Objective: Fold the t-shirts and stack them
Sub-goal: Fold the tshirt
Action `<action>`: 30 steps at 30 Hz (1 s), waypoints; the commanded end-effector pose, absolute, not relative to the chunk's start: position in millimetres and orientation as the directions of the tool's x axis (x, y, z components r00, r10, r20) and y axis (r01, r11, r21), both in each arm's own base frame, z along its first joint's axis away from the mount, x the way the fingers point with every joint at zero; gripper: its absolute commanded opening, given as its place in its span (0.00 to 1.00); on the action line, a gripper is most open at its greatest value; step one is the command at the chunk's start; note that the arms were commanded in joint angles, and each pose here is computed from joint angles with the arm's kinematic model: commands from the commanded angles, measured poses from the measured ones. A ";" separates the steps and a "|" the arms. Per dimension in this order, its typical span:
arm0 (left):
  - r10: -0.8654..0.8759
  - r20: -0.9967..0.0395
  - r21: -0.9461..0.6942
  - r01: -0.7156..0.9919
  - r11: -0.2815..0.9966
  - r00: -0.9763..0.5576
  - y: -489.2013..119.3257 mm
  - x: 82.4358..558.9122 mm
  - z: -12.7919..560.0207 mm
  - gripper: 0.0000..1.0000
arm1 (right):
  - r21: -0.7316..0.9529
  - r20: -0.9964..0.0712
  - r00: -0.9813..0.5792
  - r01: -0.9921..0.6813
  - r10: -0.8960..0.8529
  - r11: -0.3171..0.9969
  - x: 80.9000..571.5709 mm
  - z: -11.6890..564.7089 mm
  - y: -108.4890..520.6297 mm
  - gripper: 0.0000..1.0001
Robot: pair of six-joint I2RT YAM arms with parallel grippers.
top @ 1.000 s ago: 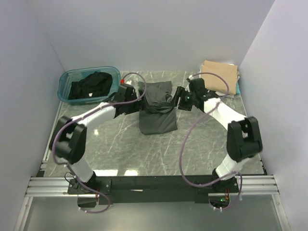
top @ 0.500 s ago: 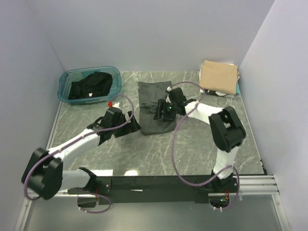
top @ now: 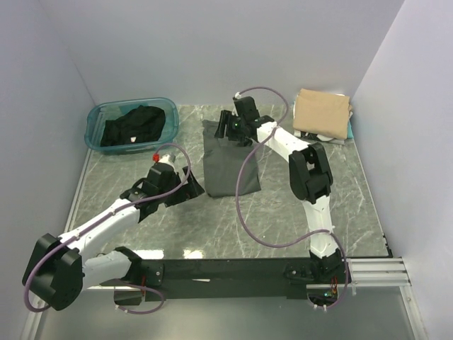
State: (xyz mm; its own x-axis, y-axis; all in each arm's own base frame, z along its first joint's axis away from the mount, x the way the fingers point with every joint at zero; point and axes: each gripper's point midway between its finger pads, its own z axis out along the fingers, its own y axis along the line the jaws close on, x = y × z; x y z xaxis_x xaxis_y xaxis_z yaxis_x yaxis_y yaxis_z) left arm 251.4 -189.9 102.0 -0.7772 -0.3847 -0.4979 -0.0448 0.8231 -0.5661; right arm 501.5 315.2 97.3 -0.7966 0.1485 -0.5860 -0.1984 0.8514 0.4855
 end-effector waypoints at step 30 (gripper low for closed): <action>-0.322 -0.370 -0.585 -0.051 0.810 -0.871 -249.3 299.3 28.8 0.41 | 0.478 -0.465 -0.821 0.082 0.331 0.875 329.7 58.6 179.1 0.53</action>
State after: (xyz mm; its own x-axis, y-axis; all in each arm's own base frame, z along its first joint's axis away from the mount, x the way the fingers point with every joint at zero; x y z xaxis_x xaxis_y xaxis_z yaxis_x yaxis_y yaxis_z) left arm 294.8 -240.7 29.7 -0.8685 -0.3211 -0.3776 -0.0542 0.8188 -0.5715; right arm 319.0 170.1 56.7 -0.8362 0.3116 -0.4514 0.0967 0.8938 0.4378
